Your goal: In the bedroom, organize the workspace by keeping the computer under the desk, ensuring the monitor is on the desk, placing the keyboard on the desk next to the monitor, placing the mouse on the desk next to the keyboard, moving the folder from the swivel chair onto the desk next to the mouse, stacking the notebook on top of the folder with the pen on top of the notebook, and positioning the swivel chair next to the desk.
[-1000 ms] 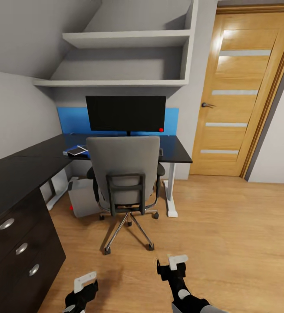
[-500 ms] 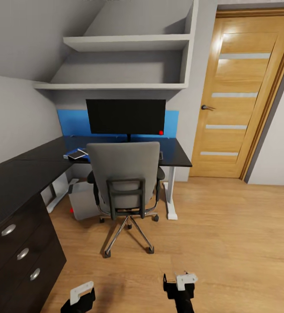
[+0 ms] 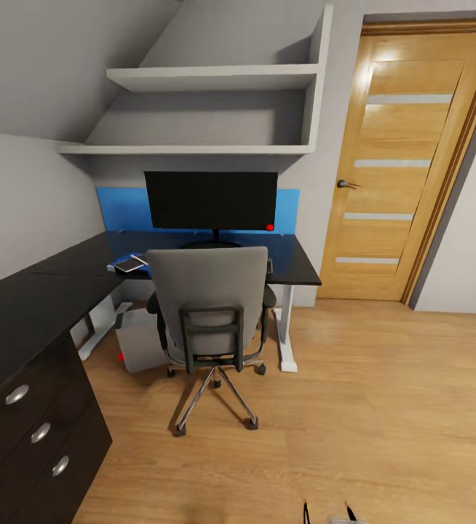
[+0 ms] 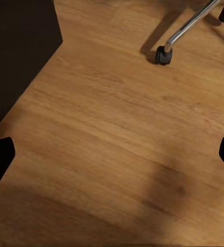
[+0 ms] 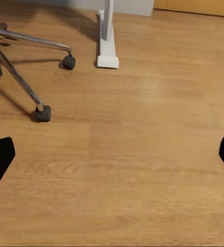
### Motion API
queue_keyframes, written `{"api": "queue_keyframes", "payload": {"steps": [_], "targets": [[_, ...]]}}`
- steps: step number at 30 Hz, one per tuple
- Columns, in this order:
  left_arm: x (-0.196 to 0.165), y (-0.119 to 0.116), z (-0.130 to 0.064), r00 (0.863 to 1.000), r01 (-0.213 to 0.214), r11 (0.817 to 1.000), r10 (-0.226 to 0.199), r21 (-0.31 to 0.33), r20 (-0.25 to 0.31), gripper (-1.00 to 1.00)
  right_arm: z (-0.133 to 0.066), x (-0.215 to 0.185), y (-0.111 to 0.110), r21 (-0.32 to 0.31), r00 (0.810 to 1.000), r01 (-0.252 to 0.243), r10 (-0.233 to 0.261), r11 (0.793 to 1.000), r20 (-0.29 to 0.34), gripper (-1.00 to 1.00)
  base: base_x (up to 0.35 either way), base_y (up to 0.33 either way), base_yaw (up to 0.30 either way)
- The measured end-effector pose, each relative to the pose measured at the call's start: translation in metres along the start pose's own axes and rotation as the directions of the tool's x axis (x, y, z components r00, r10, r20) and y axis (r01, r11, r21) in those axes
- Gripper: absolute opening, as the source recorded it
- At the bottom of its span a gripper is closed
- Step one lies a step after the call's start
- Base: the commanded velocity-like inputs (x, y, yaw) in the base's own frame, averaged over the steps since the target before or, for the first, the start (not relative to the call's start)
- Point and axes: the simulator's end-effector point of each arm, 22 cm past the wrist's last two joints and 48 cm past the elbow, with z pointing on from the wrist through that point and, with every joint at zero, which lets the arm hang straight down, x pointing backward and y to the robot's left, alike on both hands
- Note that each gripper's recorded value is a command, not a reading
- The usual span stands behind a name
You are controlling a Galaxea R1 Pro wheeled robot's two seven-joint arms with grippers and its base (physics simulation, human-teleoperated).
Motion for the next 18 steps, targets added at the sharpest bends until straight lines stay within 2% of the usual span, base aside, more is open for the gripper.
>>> {"api": "queue_keyframes", "payload": {"steps": [3, 7, 10, 11, 18], "targets": [[0.005, 0.002, -0.014, 0.999, -0.036, 0.999, 0.036, 0.017, 0.011, 1.00, -0.014, 0.009, -0.006, 0.002, 1.000, 0.007, -0.007, 1.000, -0.020, 1.00, 0.000, 0.000, 0.000], [0.022, 0.009, -0.037, 0.997, -0.077, 0.997, 0.077, 0.032, -0.001, 1.00, -0.030, 0.017, -0.012, 0.003, 0.999, 0.014, -0.014, 1.000, -0.045, 1.00, 0.000, 0.000, 0.000], [0.030, 0.014, -0.052, 0.996, -0.088, 0.996, 0.088, 0.034, -0.009, 1.00, -0.036, 0.017, -0.016, 0.005, 0.998, 0.019, -0.019, 1.000, -0.055, 1.00, 0.000, 0.000, 0.000], [0.037, 0.019, -0.064, 0.996, -0.091, 0.995, 0.091, 0.032, 0.001, 1.00, -0.039, 0.019, -0.026, 0.016, 0.998, 0.027, -0.026, 0.999, -0.062, 1.00, 0.000, 0.000, 0.000], [0.023, 0.020, -0.082, 0.995, -0.090, 0.995, 0.088, 0.037, 0.050, 1.00, -0.047, 0.010, -0.036, 0.017, 0.997, 0.040, -0.039, 0.999, -0.061, 1.00, 0.000, 0.000, 0.000]]}}
